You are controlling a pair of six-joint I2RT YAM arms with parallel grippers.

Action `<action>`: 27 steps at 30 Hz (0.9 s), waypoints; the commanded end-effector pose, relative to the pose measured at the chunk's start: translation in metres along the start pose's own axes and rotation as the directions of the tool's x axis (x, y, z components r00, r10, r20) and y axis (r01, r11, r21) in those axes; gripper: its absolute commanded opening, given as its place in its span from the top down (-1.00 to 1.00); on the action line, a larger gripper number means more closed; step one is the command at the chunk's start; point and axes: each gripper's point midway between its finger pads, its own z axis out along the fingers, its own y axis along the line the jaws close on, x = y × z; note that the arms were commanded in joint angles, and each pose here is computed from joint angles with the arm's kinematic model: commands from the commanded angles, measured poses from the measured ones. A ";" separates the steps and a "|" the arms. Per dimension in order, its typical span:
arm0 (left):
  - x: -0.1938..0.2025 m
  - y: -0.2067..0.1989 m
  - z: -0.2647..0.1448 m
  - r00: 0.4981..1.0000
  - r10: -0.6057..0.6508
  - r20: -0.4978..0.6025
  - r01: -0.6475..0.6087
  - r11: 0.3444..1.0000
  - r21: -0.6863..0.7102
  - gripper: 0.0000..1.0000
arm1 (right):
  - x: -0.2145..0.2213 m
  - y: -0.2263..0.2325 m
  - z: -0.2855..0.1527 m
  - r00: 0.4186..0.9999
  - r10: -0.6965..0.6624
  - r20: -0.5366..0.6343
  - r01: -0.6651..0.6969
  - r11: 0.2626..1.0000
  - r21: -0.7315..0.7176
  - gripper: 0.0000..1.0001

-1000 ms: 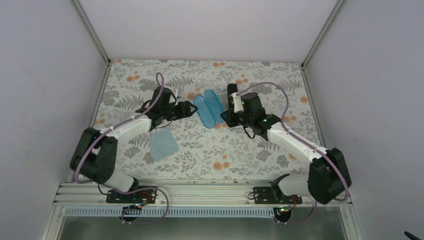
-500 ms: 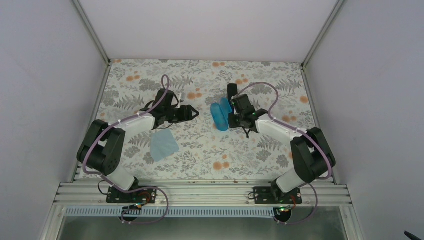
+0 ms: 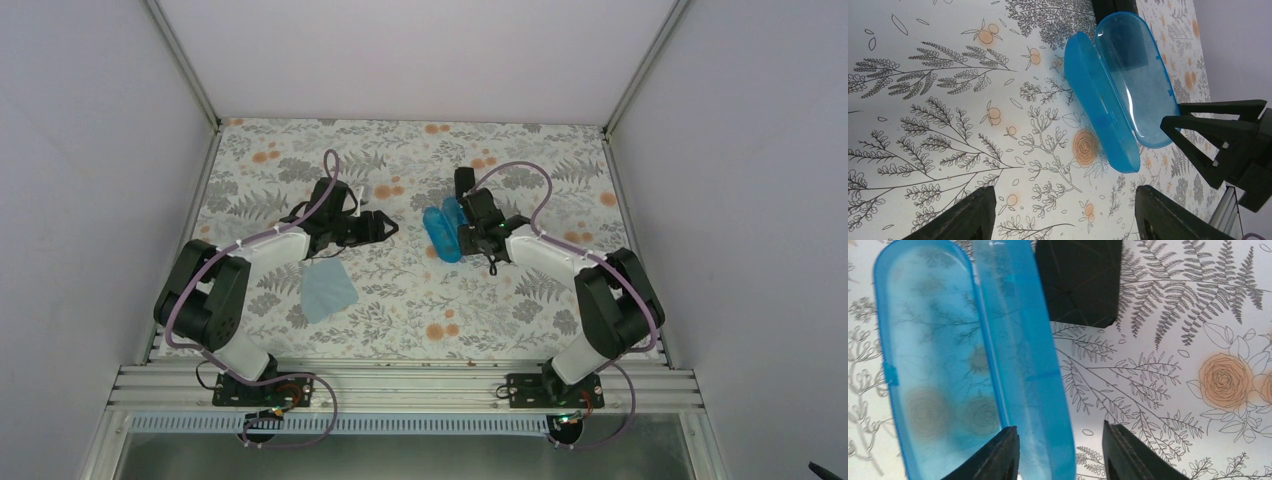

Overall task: Organize the sunglasses
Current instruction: Place the sunglasses case at the center of the board.

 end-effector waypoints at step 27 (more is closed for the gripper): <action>-0.012 -0.006 -0.014 0.998 0.035 0.051 -0.033 0.999 -0.031 -0.38 | 0.002 0.102 0.020 0.999 -0.020 -0.048 0.010 0.981 -0.192 0.49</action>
